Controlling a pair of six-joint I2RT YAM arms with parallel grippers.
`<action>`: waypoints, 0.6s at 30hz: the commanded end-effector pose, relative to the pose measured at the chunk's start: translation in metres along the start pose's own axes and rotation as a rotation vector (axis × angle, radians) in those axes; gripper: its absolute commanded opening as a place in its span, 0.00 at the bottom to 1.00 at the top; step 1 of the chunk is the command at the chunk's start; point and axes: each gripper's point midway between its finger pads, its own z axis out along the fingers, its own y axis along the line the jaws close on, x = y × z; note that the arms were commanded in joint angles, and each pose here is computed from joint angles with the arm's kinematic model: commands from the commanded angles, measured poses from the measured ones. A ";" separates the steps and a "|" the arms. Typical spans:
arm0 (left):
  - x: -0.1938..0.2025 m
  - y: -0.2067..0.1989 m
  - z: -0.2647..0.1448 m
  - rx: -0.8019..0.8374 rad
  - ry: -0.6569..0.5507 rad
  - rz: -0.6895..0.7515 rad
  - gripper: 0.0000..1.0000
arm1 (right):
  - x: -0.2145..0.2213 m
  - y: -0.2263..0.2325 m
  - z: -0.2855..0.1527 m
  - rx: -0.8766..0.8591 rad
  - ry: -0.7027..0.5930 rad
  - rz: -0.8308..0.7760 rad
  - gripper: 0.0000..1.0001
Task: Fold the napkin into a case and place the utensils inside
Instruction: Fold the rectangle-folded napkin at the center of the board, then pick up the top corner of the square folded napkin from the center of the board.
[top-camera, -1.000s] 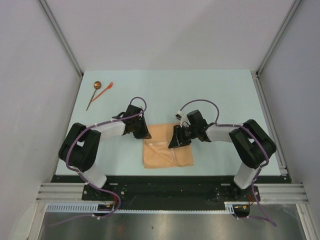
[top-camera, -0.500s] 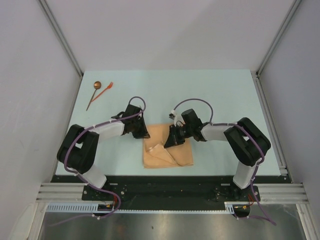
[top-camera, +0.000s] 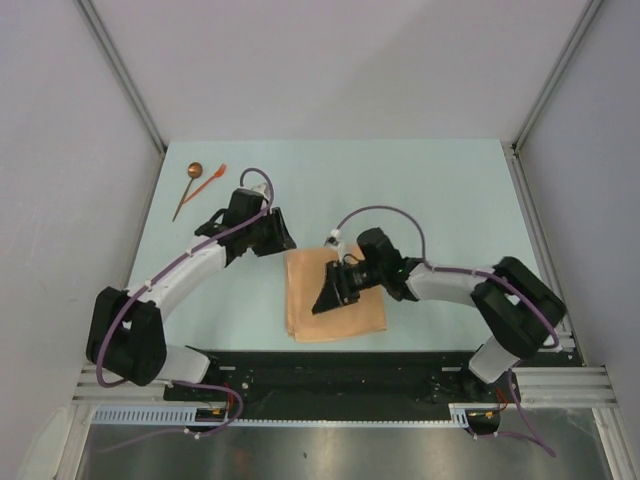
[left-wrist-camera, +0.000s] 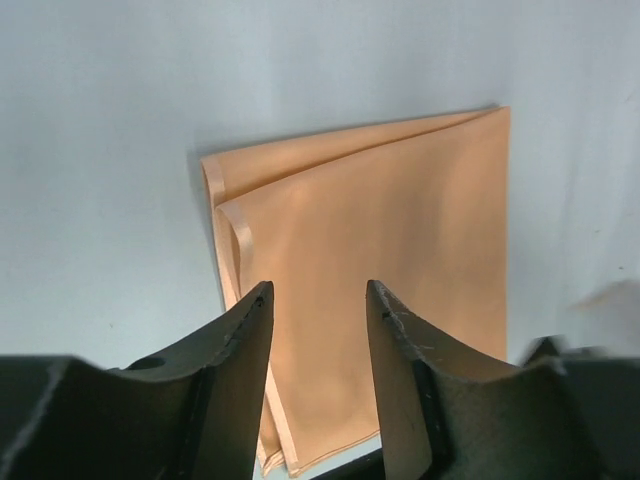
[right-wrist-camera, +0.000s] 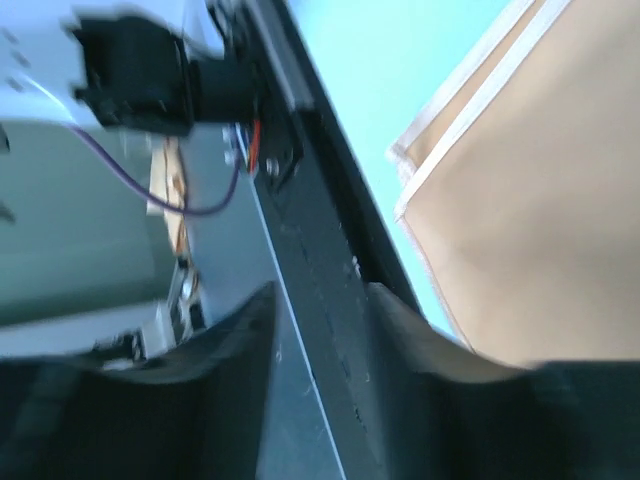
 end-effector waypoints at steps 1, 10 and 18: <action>0.012 0.020 0.011 -0.072 0.076 0.059 0.49 | -0.043 0.000 -0.047 0.100 -0.177 -0.063 0.51; 0.014 0.036 0.045 -0.152 0.124 0.072 0.36 | -0.059 -0.072 -0.119 0.402 -0.319 0.097 0.54; 0.015 0.036 0.062 -0.149 0.153 0.062 0.29 | -0.052 -0.077 -0.127 0.408 -0.314 0.084 0.53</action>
